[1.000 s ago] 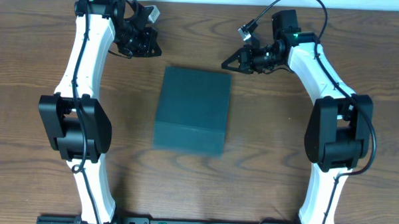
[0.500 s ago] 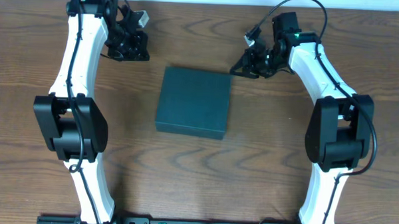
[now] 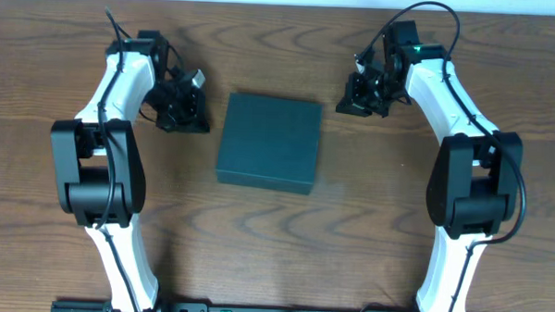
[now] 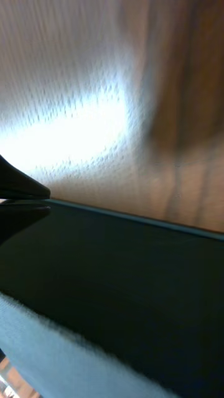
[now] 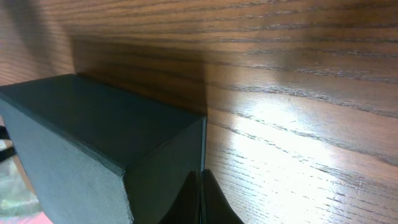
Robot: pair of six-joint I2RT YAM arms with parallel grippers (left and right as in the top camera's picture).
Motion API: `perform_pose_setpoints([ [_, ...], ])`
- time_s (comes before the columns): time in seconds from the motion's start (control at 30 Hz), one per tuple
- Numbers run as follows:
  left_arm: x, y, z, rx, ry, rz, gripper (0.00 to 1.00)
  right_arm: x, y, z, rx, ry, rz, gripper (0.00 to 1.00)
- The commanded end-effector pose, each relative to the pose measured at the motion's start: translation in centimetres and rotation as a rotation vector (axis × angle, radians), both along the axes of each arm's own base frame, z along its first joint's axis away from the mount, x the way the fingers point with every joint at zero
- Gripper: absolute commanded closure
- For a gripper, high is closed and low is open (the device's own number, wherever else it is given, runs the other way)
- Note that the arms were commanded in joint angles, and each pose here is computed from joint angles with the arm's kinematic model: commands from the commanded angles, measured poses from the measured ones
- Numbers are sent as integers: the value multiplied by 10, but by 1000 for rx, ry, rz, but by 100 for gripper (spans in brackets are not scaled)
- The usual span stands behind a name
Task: Pack container
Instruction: 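Release the lid and lift both grippers away from the box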
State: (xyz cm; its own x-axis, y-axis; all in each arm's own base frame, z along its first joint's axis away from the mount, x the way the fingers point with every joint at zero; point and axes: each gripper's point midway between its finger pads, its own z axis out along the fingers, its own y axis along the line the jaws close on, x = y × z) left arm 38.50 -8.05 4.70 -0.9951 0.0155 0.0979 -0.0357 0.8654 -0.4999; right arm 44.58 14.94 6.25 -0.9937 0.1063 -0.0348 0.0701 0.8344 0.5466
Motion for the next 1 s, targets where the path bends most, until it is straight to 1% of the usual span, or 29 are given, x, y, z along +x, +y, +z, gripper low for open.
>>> perform_pose_setpoints([
  [0.0, -11, -19, 1, -40, 30, -5, 94, 1, 3, 13, -1, -26, -4, 99],
  [0.1, -19, -32, -2, -38, 51, -29, 94, 1, 3, 13, -1, -26, -2, 99],
  [0.37, -26, -50, 1, -66, 79, -40, 94, 0, 2, 13, -3, -31, 12, 99],
  [0.6, -32, -53, 2, -62, 110, -34, 94, -1, 7, 14, 8, -36, 26, 99],
  [0.97, -32, -53, 2, -61, 116, -32, 94, -5, 40, 18, 39, -75, 108, 99],
])
